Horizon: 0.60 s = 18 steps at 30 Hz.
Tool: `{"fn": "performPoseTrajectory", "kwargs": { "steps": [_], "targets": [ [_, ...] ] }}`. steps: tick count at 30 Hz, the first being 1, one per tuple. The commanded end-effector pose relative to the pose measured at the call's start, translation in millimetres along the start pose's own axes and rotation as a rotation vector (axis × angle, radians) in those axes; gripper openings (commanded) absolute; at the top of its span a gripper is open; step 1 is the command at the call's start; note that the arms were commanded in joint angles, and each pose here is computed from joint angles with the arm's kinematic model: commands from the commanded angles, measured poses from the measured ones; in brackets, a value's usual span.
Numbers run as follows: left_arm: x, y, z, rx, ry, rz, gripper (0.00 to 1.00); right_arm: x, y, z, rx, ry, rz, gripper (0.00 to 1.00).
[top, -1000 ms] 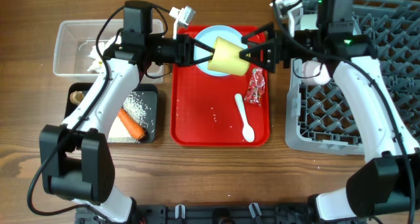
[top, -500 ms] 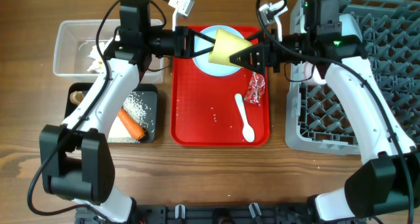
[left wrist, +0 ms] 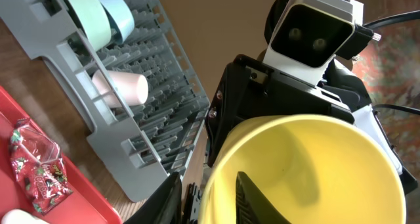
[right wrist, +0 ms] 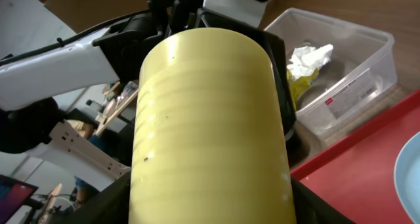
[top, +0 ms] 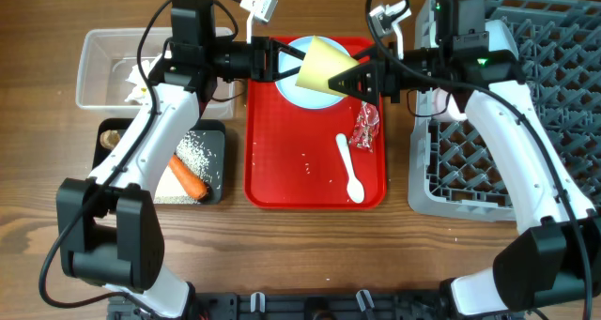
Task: Sort waste into correct bins and load items into the dishwasher rack
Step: 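Hand the yellow cup from the left gripper to the right gripper, then place the yellow cup upside down in the dish rack with the right gripper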
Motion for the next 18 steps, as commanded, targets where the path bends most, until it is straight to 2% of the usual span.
{"fn": "performPoseTrajectory", "kwargs": {
  "steps": [1, 3, 13, 15, 16, 18],
  "targets": [
    [-5.2, 0.8, 0.0, 0.000, 0.015, -0.002, 0.10, -10.1, -5.1, -3.8, -0.024, 0.030, 0.013, 0.45],
    [-5.1, 2.7, 1.4, 0.005, 0.008, -0.001, 0.04, -9.7, -4.5, -10.6, -0.042, 0.031, 0.011, 0.43],
    [-1.2, 26.3, 11.3, 0.025, 0.008, -0.058, 0.04, -8.9, -3.8, -15.9, -0.055, 0.028, 0.008, 0.41],
    [0.1, 22.8, 9.8, 0.017, 0.007, -0.063, 0.09, -8.8, -3.9, -16.2, -0.056, 0.025, 0.008, 0.36],
    [0.9, 20.5, 9.0, 0.012, 0.005, -0.067, 0.18, -8.9, -3.9, -16.6, -0.057, 0.021, 0.009, 0.35],
    [2.4, 16.8, 7.7, 0.004, 0.002, -0.072, 0.27, -11.6, -4.6, -17.0, -0.060, 0.022, 0.031, 0.35]
  ]
}}
Point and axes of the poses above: each gripper's point midway between its finger pads, its own y axis out along the fingers, its own x axis along the line the jaws close on, z = x × y, the point moved 6 cm from there along -y, back along the fingers, and after that the axes turned 4 degrees about y, right-handed, at the moved point
